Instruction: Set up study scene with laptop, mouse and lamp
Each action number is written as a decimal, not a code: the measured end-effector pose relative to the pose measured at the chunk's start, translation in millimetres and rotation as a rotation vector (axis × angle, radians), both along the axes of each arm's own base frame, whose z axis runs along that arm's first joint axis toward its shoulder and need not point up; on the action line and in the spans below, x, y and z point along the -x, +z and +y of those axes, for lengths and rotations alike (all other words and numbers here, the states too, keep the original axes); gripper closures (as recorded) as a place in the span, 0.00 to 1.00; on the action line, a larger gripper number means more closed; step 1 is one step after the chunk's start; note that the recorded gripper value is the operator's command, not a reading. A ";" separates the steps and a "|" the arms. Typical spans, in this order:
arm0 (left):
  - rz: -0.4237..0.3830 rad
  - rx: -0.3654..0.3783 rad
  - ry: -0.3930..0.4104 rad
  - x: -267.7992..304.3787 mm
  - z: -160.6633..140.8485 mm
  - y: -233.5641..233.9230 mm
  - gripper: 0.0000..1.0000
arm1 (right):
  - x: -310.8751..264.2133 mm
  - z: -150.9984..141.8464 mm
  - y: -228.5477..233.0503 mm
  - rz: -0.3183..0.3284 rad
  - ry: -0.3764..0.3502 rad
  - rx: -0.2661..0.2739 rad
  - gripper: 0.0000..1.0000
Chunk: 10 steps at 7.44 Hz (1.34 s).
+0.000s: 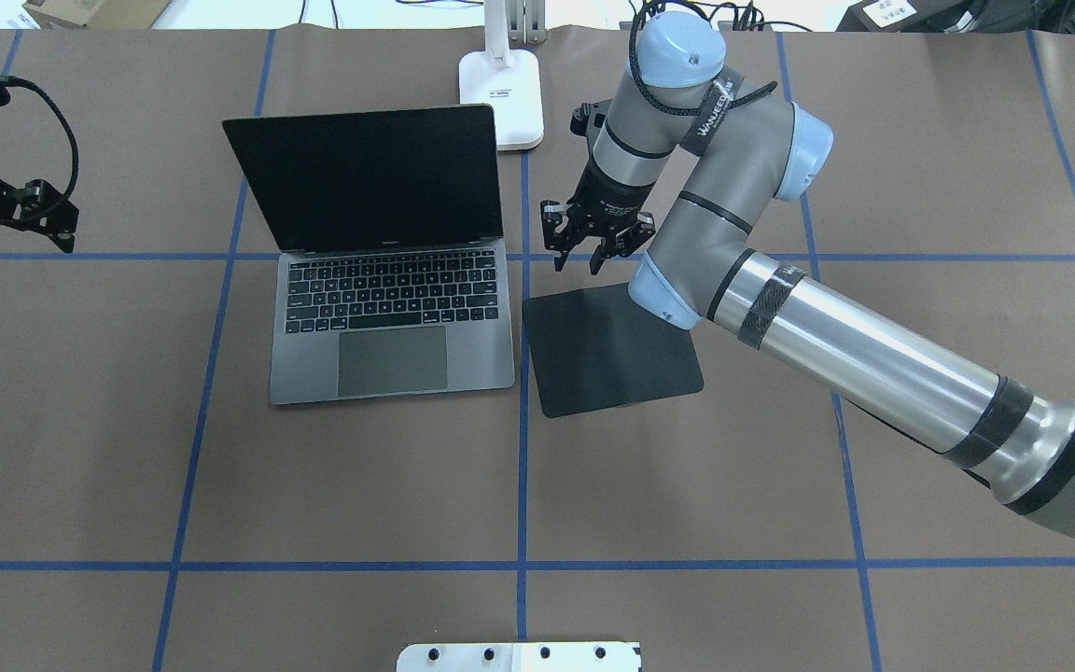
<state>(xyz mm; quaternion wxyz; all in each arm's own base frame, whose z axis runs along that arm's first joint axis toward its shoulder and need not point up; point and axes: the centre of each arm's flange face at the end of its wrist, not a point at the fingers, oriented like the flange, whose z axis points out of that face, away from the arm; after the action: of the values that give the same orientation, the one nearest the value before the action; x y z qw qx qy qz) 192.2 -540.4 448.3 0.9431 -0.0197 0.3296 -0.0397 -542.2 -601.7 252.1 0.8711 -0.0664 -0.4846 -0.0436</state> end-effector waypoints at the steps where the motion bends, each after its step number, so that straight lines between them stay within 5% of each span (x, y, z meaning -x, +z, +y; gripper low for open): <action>1: -0.001 0.002 -0.002 0.7 -1.0 1.6 0.00 | -3.5 -4.5 -1.5 0.005 0.016 -0.009 0.02; 5: 0.006 -0.011 -0.003 14.4 18.0 17.9 0.00 | -57.3 -45.8 -1.2 0.013 0.101 -0.019 0.01; 7: 0.026 -0.041 -0.013 45.6 79.8 61.5 0.00 | -97.6 -55.7 16.9 0.012 0.138 -0.012 0.01; 10: 0.085 -0.010 -0.146 98.7 195.3 109.8 0.00 | -150.2 -46.2 25.1 0.056 0.172 0.041 0.01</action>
<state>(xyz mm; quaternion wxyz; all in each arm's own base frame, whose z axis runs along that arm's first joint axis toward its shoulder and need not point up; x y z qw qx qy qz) 93.5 -345.1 558.2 0.9230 0.0073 0.3699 -0.1059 -392.1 -647.9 277.2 0.8834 -0.0433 -0.4646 0.0431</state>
